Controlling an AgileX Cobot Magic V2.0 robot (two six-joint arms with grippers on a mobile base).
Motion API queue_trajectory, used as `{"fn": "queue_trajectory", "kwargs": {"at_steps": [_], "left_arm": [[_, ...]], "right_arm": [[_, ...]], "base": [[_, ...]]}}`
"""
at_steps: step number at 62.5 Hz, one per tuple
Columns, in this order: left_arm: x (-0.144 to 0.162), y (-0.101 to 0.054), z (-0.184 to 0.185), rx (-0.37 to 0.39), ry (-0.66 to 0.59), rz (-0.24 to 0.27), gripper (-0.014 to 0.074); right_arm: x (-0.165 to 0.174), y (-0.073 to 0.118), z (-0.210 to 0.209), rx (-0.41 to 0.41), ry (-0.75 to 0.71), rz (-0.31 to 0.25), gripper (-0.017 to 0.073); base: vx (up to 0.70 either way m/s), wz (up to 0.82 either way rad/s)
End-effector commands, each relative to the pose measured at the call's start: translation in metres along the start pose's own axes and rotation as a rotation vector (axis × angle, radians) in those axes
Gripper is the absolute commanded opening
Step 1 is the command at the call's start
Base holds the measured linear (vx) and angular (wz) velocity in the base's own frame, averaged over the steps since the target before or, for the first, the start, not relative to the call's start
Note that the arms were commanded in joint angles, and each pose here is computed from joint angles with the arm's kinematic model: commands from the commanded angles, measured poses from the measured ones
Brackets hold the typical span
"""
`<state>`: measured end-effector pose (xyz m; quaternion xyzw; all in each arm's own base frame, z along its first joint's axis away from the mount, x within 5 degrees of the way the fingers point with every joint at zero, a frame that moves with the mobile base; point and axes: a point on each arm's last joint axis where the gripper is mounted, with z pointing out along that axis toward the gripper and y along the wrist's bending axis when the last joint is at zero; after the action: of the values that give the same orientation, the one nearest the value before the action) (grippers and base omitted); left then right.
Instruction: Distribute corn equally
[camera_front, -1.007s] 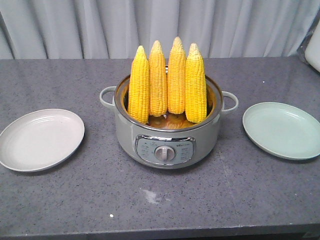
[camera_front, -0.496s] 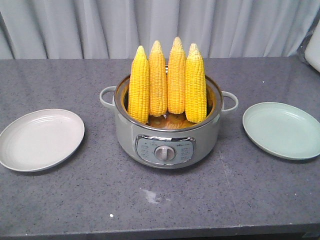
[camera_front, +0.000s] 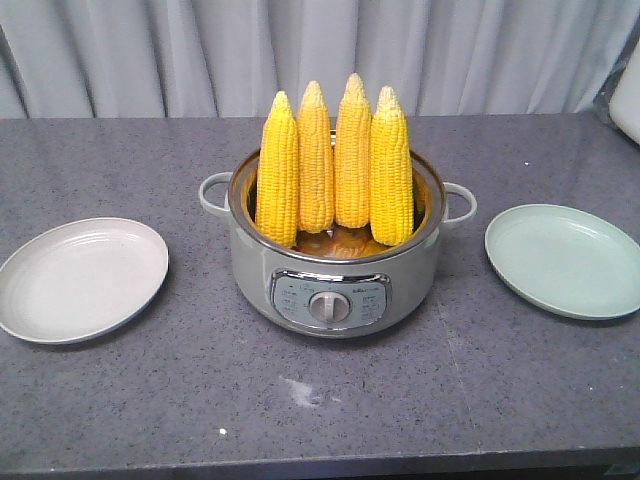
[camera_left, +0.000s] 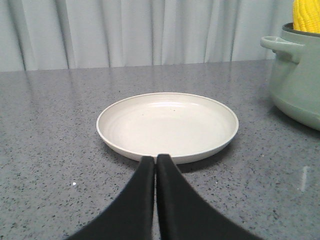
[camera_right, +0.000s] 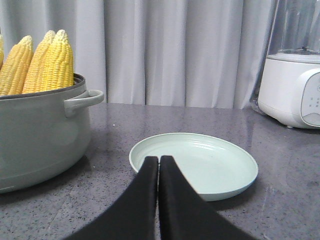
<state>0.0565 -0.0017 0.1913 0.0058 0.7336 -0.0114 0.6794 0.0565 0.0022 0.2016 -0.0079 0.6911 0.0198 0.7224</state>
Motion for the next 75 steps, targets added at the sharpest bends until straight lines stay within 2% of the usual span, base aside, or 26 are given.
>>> {"fn": "queue_trajectory", "kwargs": {"at_steps": [1,22,27,31,34,37,38,42,45,46,50,52,54,59,70,73,75], "left_arm": [[-0.007,0.0,-0.001,-0.004,-0.092,-0.013,-0.0007],[-0.007,0.0,-0.001,-0.004,-0.093,-0.013,-0.0007],[-0.009,0.0,-0.002,-0.003,-0.108,-0.026,-0.0007],[-0.012,0.0,-0.002,-0.002,-0.124,-0.052,-0.0007],[-0.013,0.001,-0.002,0.002,-0.138,-0.115,-0.0007],[-0.014,0.001,-0.002,0.008,-0.149,-0.189,-0.0007],[-0.014,0.001,-0.003,0.01,-0.154,-0.22,-0.0007],[-0.016,0.001,-0.003,0.024,-0.167,-0.382,-0.0007],[-0.017,0.001,-0.003,0.036,-0.178,-0.519,-0.0007],[-0.017,0.001,-0.003,0.041,-0.18,-0.581,-0.0007],[-0.017,0.001,-0.003,0.053,-0.178,-0.717,-0.0007],[-0.017,0.001,-0.003,0.057,-0.175,-0.76,-0.0007],[-0.016,0.001,-0.003,0.058,-0.173,-0.776,-0.0007],[-0.016,0.001,-0.003,0.058,-0.173,-0.779,-0.0007],[-0.016,0.001,-0.003,0.059,-0.172,-0.784,-0.0007],[-0.016,0.001,-0.003,0.061,-0.173,-0.804,-0.0007],[-0.017,0.001,-0.003,0.064,-0.179,-0.839,-0.0007]], "right_arm": [[-0.004,0.0,0.0,0.004,-0.068,-0.02,-0.0004],[-0.004,0.0,0.0,0.004,-0.07,-0.018,-0.0004],[-0.005,0.0,0.0,0.003,-0.076,0.016,-0.0004],[-0.005,0.0,0.0,0.002,-0.077,0.125,-0.0004],[-0.005,-0.001,0.0,0.001,-0.078,0.226,-0.0004],[-0.005,-0.001,0.0,-0.001,-0.078,0.366,-0.0004],[-0.005,-0.001,0.0,-0.002,-0.078,0.442,-0.0004],[-0.005,-0.002,0.0,-0.004,-0.079,0.662,-0.0004],[-0.004,-0.002,0.0,-0.006,-0.079,0.827,-0.0004],[-0.004,-0.002,0.0,-0.006,-0.079,0.88,-0.0004],[-0.004,-0.003,0.0,-0.007,-0.079,1.016,-0.0004],[-0.004,-0.003,0.0,-0.007,-0.079,1.07,-0.0004],[-0.004,-0.003,0.0,-0.006,-0.08,1.104,-0.0004],[-0.004,-0.003,0.0,-0.005,-0.081,1.142,-0.0004],[-0.004,-0.004,0.0,-0.005,-0.088,1.142,-0.0004],[-0.006,-0.005,-0.001,-0.004,-0.108,1.142,-0.0004],[-0.007,-0.006,-0.001,-0.003,-0.129,1.142,-0.0004]], "base": [[0.0,0.0],[0.0,0.0],[0.0,0.0],[0.0,0.0],[0.0,0.0],[0.0,0.0],[0.0,0.0],[0.0,0.0],[0.0,0.0],[0.0,0.0],[0.0,0.0],[0.0,0.0],[0.0,0.0],[0.0,0.0],[0.0,0.0],[0.0,0.0],[0.0,0.0]]}}
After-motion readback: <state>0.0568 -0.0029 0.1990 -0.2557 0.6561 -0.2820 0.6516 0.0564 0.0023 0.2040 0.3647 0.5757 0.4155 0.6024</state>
